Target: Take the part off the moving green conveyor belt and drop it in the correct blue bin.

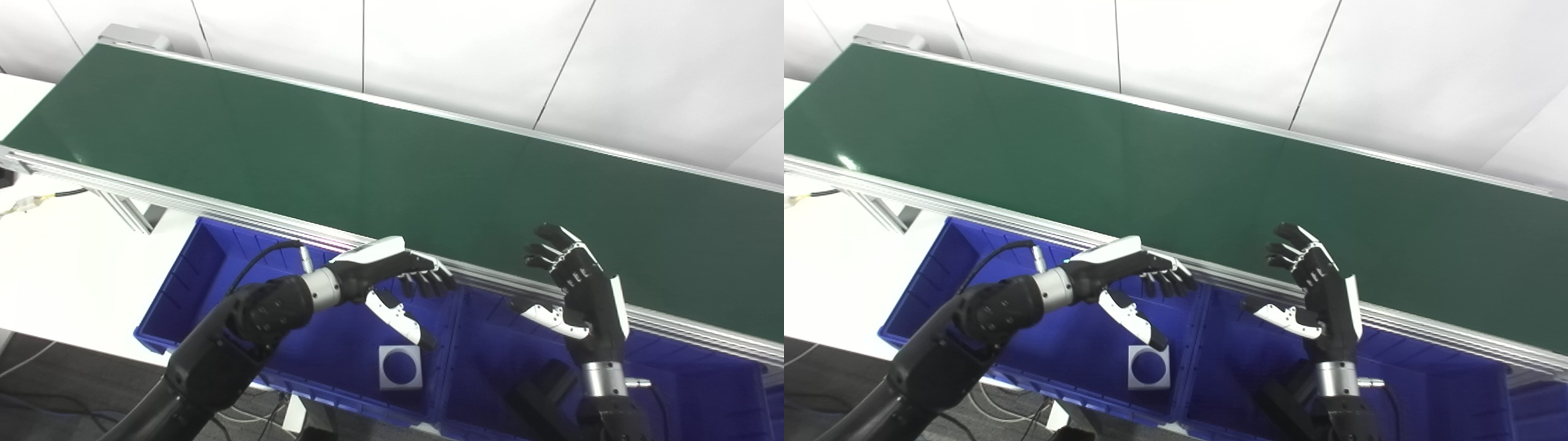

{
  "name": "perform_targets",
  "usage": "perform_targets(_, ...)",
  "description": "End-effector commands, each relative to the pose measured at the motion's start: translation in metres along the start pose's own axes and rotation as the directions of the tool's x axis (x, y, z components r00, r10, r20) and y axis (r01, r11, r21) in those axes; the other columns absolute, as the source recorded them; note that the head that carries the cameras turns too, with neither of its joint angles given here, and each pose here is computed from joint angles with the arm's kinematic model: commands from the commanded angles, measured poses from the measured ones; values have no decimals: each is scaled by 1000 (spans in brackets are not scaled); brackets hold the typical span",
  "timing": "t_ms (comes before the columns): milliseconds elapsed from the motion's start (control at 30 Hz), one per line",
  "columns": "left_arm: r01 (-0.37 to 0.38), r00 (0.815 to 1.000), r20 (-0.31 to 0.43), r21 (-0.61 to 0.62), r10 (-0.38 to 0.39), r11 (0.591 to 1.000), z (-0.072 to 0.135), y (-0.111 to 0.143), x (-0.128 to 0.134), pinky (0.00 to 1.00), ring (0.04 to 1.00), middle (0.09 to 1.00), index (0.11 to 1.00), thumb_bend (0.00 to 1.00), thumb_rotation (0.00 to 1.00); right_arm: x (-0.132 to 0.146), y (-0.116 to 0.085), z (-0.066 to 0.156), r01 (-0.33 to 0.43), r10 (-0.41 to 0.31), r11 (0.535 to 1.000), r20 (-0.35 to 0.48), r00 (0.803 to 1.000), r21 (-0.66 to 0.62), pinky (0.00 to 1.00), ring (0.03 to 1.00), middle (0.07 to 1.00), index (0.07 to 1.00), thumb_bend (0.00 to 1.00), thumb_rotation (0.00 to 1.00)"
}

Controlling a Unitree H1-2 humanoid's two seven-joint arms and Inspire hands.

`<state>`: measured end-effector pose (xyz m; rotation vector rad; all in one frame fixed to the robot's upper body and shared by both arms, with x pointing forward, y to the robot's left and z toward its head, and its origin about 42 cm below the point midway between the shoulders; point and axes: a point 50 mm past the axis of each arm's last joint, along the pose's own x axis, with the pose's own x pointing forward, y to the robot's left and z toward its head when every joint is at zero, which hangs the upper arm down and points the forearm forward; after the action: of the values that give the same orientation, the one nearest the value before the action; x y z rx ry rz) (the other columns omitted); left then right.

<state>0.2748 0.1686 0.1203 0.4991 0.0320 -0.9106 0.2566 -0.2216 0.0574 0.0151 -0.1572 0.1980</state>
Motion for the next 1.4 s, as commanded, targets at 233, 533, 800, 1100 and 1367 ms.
perform_targets(233,30,961,259,-437,94,899,2,-9,-2,661,678,712,769,1000,385,10,15,5,-11,10,1000,61,998,9,667,716,800,769,861,148)
perform_targets(533,-337,888,202,-325,413,884,-21,-17,1,599,632,689,746,1000,188,12,36,2,3,-1,999,64,998,-32,607,687,771,755,860,170)
perform_targets(800,-455,844,217,-197,491,869,-37,-19,4,643,703,762,735,932,25,14,55,-2,-6,10,997,49,999,-71,582,680,783,749,862,187)
perform_targets(1100,-519,819,219,-113,531,847,-39,-26,11,654,738,781,731,936,9,9,53,-4,3,1,995,41,999,-97,582,683,777,740,864,187)
perform_targets(1367,-545,810,224,-57,542,837,-34,-40,19,668,751,783,737,927,3,-2,40,-9,6,-5,997,17,1000,-80,603,695,785,733,840,125)
